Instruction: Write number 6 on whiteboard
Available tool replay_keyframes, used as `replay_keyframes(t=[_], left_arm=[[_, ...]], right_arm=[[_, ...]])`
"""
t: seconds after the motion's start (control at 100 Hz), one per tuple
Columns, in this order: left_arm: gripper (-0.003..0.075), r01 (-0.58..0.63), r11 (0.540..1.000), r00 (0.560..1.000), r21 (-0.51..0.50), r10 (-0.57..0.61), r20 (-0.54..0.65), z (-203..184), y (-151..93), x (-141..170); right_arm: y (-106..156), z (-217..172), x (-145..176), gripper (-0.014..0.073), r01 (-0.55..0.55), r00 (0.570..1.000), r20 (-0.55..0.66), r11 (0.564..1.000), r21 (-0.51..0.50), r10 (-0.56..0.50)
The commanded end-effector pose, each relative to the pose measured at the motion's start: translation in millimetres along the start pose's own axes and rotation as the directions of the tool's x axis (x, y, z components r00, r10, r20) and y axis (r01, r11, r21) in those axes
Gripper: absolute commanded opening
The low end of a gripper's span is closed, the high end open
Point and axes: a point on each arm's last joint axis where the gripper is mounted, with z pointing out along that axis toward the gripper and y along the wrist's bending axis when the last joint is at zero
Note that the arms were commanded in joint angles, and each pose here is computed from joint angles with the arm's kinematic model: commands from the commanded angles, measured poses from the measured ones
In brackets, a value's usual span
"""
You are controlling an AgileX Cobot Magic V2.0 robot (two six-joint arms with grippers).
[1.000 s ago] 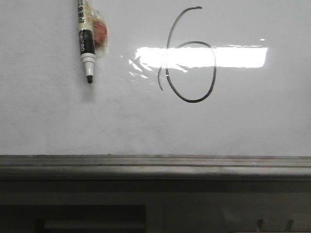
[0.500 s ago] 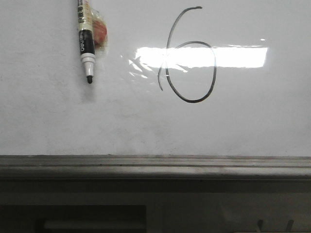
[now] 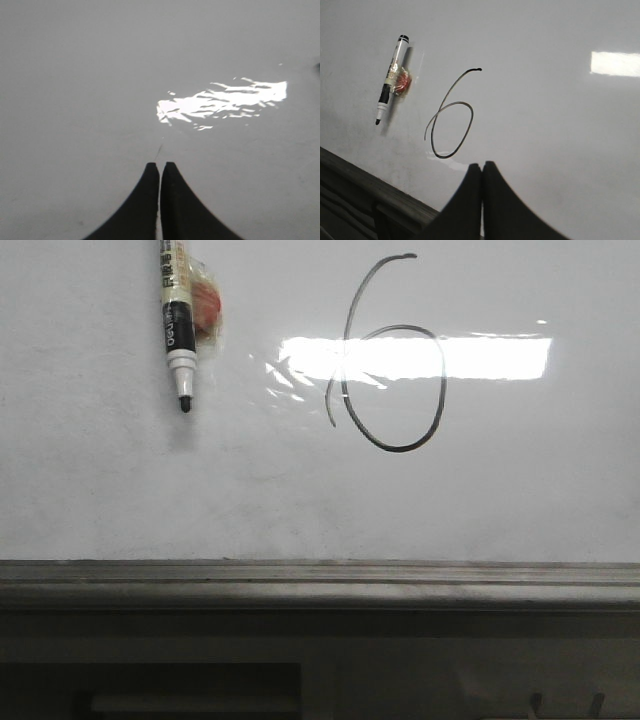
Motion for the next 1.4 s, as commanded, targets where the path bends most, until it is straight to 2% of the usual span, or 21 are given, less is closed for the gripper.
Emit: replay_keyframes(t=[0.0, 0.44, 1.29, 1.39], left_arm=[[-0.0020, 0.000, 0.998, 1.000, -0.058, 0.001, 0.016, -2.4, 2.1, 11.6], [-0.0020, 0.037, 0.998, 0.996, -0.058, -0.042, -0.079, -2.6, 1.2, 20.8], [-0.0020, 0.042, 0.997, 0.996, -0.058, -0.046, -0.077, -2.6, 1.3, 20.1], [-0.0020, 0.042, 0.997, 0.996, -0.058, -0.046, -0.077, -2.6, 1.3, 20.1]], right_arm=[[-3.2, -0.8, -12.0, -0.0065, -0.004, 0.998, 0.067, 0.999, 0.040, 0.001], [-3.2, -0.8, -12.0, -0.0065, -0.004, 0.998, 0.067, 0.999, 0.040, 0.001], [-3.4, -0.8, -12.3, -0.0065, -0.004, 0.997, 0.071, 0.999, 0.042, 0.001], [-9.0, -0.3, -11.3, -0.0065, 0.112, 0.990, 0.078, 0.987, 0.112, -0.121]])
